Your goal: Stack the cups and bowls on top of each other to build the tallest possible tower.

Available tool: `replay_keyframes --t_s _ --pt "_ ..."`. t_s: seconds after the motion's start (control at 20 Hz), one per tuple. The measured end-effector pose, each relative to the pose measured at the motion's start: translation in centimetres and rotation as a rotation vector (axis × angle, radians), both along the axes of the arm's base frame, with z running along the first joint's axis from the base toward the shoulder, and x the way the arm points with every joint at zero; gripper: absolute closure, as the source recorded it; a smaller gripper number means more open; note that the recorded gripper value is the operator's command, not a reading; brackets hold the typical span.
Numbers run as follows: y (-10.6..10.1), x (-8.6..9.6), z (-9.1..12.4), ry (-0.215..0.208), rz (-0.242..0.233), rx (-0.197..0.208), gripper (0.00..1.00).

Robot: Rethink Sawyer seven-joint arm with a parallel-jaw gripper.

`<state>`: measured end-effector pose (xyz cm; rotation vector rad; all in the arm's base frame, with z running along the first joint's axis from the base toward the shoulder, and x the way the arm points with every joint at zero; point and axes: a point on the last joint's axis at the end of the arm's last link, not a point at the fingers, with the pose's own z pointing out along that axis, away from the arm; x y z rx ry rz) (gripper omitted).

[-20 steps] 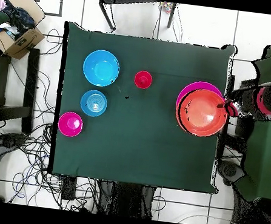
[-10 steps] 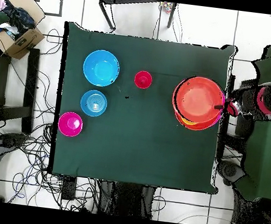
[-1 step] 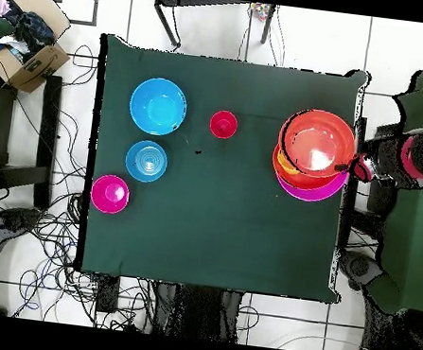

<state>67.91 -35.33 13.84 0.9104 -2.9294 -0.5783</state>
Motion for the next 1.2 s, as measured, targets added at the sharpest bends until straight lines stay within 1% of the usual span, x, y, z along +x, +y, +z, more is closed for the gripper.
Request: replay_keyframes --t_s 0.7,0.9,1.1,1.2 --pt "0.0 0.0 0.1 -0.001 0.0 -0.002 0.0" --pt "0.2 -0.3 0.2 0.003 0.007 -0.002 0.0" --pt "1.0 -0.9 0.2 -0.011 0.027 -0.015 0.0" --pt "1.9 -1.4 0.4 -0.038 0.045 -0.034 0.0"
